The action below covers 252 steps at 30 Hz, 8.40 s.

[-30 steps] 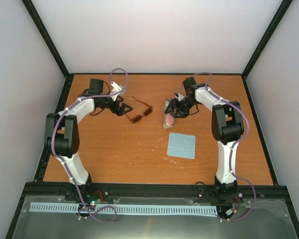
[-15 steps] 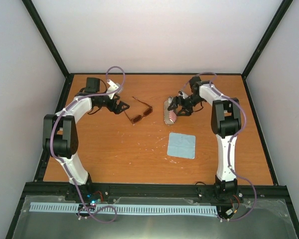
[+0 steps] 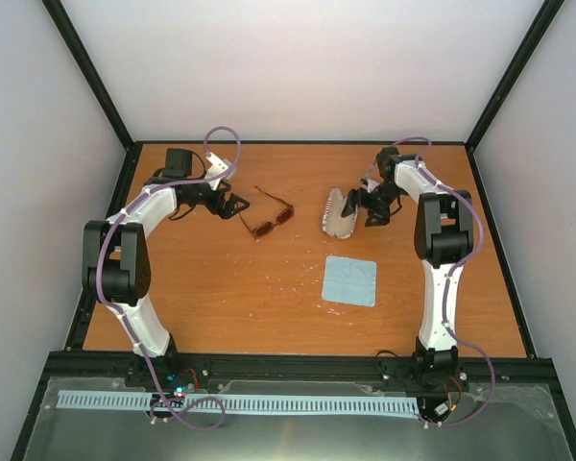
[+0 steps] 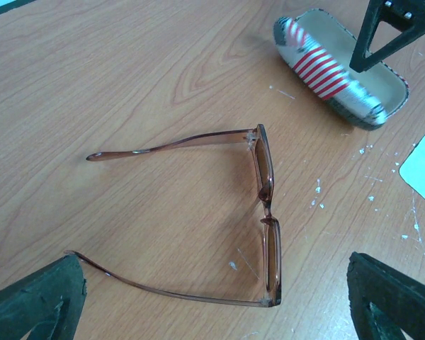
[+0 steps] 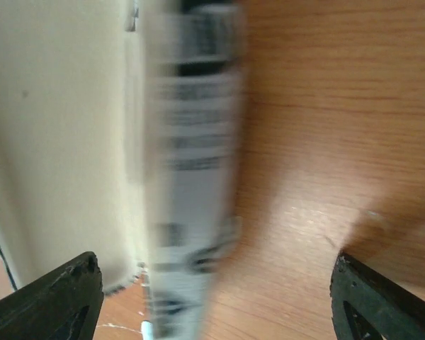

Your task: Organize the sunglasses

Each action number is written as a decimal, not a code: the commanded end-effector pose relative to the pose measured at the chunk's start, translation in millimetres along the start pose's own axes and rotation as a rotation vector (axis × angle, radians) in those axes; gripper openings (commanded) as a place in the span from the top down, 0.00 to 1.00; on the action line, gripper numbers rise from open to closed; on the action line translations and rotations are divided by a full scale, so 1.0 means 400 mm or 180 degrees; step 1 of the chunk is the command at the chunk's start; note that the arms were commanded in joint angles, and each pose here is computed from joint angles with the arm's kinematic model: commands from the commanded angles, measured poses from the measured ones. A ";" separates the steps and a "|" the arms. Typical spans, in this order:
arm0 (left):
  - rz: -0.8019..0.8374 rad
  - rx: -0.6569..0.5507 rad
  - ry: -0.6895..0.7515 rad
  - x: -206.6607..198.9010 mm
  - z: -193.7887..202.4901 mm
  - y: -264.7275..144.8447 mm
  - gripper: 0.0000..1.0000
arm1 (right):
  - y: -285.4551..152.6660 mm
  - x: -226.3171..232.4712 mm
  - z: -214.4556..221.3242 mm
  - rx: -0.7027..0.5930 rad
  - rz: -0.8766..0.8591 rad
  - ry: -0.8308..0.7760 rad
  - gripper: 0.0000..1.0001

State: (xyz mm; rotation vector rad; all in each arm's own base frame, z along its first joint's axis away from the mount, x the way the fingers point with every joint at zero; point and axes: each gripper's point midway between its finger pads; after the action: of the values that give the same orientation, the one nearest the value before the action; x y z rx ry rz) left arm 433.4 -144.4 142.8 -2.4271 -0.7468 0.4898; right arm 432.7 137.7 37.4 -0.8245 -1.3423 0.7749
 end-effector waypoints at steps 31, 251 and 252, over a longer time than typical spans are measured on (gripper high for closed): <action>0.0014 -0.0103 0.0145 -0.021 -0.033 -0.033 0.01 | 0.103 -0.007 0.226 0.0284 0.0678 0.0825 0.97; -0.0090 -0.0221 0.0058 -0.025 -0.027 -0.066 0.00 | -0.134 -0.034 -0.027 -0.1377 0.1015 0.0295 0.80; -0.0067 -0.0209 0.0057 -0.032 -0.027 -0.061 0.01 | -0.150 0.006 -0.005 -0.1440 0.1043 0.0098 0.84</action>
State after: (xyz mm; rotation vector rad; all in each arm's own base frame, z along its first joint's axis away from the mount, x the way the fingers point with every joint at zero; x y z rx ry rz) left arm 420.6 -124.0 155.0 -2.4487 -0.8400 0.4648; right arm 453.7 80.3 32.3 -1.4036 -1.1753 0.6611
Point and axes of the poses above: each gripper's point midway between its finger pads, its own y axis out along the fingers, its own x axis along the line the jaws close on, z = x × y, and after that the axes turned 1 degree about y, right-handed
